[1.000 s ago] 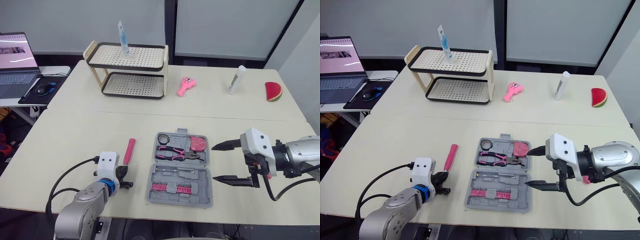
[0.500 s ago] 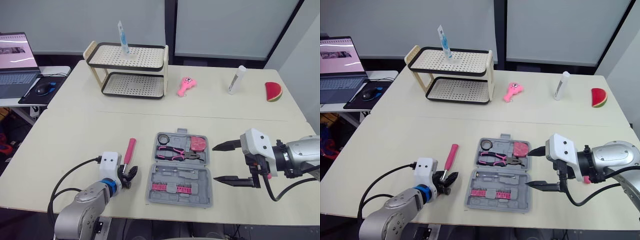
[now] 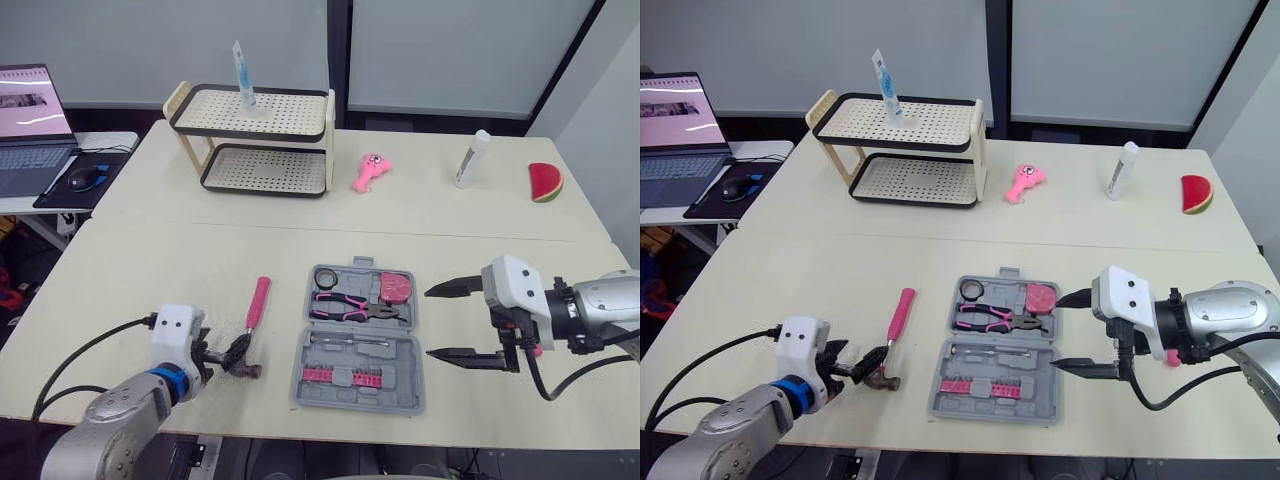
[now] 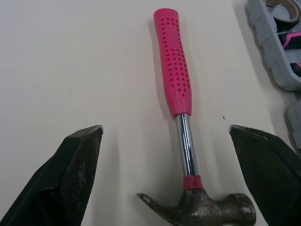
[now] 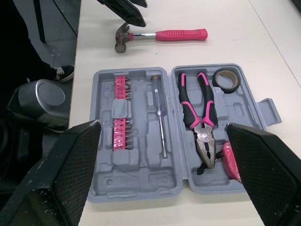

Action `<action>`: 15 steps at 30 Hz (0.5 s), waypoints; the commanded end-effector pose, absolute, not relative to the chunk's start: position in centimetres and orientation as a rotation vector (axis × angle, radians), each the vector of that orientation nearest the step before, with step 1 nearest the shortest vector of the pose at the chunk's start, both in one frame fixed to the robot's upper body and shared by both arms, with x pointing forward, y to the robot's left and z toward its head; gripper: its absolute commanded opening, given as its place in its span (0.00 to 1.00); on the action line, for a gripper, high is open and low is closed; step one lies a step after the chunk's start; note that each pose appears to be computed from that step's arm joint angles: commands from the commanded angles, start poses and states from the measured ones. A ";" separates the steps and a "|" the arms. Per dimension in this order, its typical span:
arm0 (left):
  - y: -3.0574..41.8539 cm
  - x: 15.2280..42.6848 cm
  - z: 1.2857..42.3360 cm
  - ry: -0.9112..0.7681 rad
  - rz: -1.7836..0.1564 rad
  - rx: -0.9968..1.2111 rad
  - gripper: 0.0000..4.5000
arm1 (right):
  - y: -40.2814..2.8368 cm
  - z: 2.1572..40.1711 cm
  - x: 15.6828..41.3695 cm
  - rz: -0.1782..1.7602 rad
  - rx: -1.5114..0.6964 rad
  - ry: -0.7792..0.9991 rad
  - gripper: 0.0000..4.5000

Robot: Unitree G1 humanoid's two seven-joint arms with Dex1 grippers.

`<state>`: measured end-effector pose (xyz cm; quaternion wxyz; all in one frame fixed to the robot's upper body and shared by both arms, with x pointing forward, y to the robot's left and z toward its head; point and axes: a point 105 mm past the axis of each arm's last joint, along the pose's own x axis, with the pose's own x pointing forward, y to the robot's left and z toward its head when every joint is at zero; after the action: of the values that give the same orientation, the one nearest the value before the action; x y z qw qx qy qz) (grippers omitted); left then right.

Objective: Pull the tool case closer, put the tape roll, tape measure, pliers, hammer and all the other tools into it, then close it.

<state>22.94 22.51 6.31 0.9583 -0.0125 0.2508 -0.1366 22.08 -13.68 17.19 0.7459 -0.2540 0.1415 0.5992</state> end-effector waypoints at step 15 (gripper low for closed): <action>24.1 25.2 11.6 0.323 -0.718 0.260 0.99 | -13.1 17.4 21.9 1.296 -0.569 0.245 1.00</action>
<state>25.13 24.46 11.02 0.9278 0.0987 0.1704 -0.3169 22.12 -13.50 16.65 0.7546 -0.2461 0.1338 0.5933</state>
